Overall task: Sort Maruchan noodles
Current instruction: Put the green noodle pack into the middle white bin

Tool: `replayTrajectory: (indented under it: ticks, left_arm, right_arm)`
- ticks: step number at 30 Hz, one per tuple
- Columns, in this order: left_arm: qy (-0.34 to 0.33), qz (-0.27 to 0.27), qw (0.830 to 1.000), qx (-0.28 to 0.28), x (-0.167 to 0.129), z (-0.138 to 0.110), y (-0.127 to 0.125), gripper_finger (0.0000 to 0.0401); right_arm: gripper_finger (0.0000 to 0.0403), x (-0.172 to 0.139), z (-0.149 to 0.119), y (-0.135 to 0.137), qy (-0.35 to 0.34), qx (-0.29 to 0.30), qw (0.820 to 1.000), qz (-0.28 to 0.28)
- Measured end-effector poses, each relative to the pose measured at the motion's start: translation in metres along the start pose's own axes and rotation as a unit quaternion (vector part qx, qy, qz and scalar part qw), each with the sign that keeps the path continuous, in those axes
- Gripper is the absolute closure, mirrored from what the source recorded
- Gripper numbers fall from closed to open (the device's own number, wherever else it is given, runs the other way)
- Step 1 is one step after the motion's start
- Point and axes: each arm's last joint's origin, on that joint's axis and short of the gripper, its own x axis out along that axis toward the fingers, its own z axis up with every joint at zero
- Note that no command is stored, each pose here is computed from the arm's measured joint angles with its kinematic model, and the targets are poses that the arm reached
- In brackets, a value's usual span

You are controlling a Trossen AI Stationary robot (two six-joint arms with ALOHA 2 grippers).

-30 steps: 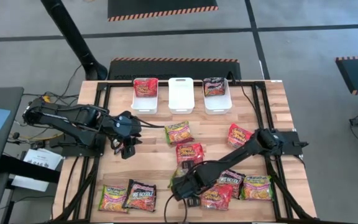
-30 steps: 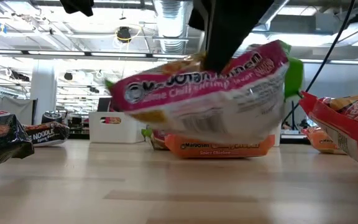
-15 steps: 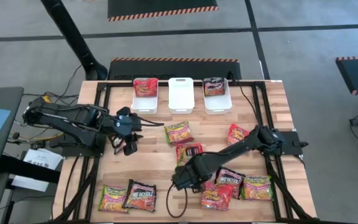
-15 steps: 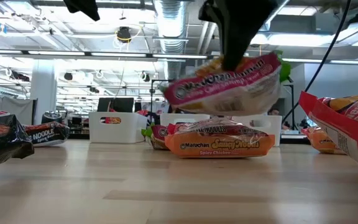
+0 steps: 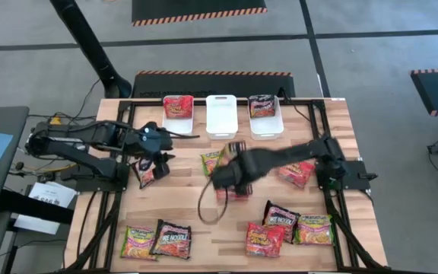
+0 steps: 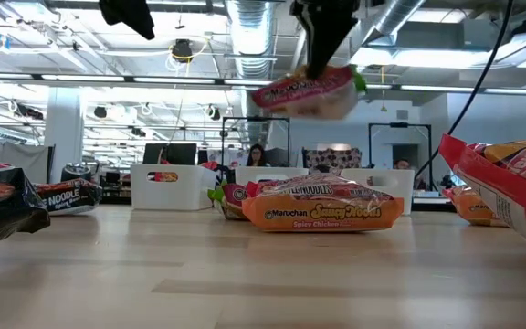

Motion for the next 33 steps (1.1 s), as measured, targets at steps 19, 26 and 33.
replayTrajectory:
  ticks: [19, 26, 33]
  left_arm:
    - [0.005, 0.026, 0.999, -0.026, 0.006, 0.006, 0.021, 0.0285]
    - [0.005, 0.037, 0.999, -0.038, 0.007, 0.007, 0.027, 0.0285]
    - [0.005, 0.047, 0.998, -0.049, 0.008, 0.008, 0.033, 0.0285]
  right_arm:
    - [0.0394, 0.045, -0.026, -0.170, -0.058, -0.048, 0.995, -0.070]
    - [0.0393, 0.073, -0.027, -0.204, -0.101, -0.067, 0.991, -0.060]
    - [0.0393, 0.126, -0.025, -0.214, -0.068, -0.106, 0.991, -0.036]
